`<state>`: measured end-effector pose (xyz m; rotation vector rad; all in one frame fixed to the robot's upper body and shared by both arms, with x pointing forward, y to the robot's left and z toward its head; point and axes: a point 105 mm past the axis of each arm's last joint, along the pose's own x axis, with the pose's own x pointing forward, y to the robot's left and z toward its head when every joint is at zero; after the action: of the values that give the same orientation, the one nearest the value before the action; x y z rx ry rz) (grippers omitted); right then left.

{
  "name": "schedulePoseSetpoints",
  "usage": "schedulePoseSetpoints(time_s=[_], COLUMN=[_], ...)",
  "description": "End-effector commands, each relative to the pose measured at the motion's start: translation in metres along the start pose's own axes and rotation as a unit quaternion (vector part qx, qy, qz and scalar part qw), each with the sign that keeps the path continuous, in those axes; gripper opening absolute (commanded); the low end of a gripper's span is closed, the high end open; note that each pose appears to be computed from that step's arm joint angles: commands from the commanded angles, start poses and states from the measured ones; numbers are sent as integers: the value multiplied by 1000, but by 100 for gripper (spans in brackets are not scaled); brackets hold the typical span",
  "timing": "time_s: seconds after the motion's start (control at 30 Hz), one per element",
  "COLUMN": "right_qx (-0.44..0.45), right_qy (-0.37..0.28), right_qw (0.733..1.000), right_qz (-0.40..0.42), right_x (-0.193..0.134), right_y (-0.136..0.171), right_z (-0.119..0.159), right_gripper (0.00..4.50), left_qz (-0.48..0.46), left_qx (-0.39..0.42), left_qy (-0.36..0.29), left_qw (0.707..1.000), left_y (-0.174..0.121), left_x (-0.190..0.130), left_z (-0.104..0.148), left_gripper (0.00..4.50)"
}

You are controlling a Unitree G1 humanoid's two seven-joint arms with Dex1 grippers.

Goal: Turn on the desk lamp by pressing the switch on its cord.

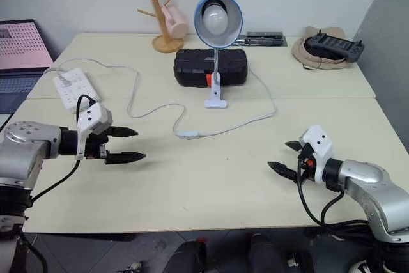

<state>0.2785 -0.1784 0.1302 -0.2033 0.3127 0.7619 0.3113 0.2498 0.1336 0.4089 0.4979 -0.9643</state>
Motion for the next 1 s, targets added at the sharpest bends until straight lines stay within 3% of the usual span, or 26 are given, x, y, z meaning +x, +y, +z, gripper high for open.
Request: schedulePoseSetpoints(time_s=[0.03,0.17,0.33,0.7,1.0], right_qx=[-10,-8,-8,1,9], right_qy=[-20,-21,-28,-43,-43], right_qw=[1000,1000,998,996,997], right_qz=[-7,0,61,75,61], right_x=[-4,-1,9,16,9], right_y=[0,1,23,39,45], right_z=[11,9,15,20,20], right_gripper=[447,447,447,447,447], left_qz=[19,30,-16,-73,-85], left_qx=[17,45,102,180,203], left_qy=[-23,-14,-15,5,42], left_qw=[999,998,995,981,975], left_y=[2,10,18,33,39], left_x=[-9,1,30,86,81], left_z=[13,15,34,68,66], left_gripper=[450,450,450,450,450])
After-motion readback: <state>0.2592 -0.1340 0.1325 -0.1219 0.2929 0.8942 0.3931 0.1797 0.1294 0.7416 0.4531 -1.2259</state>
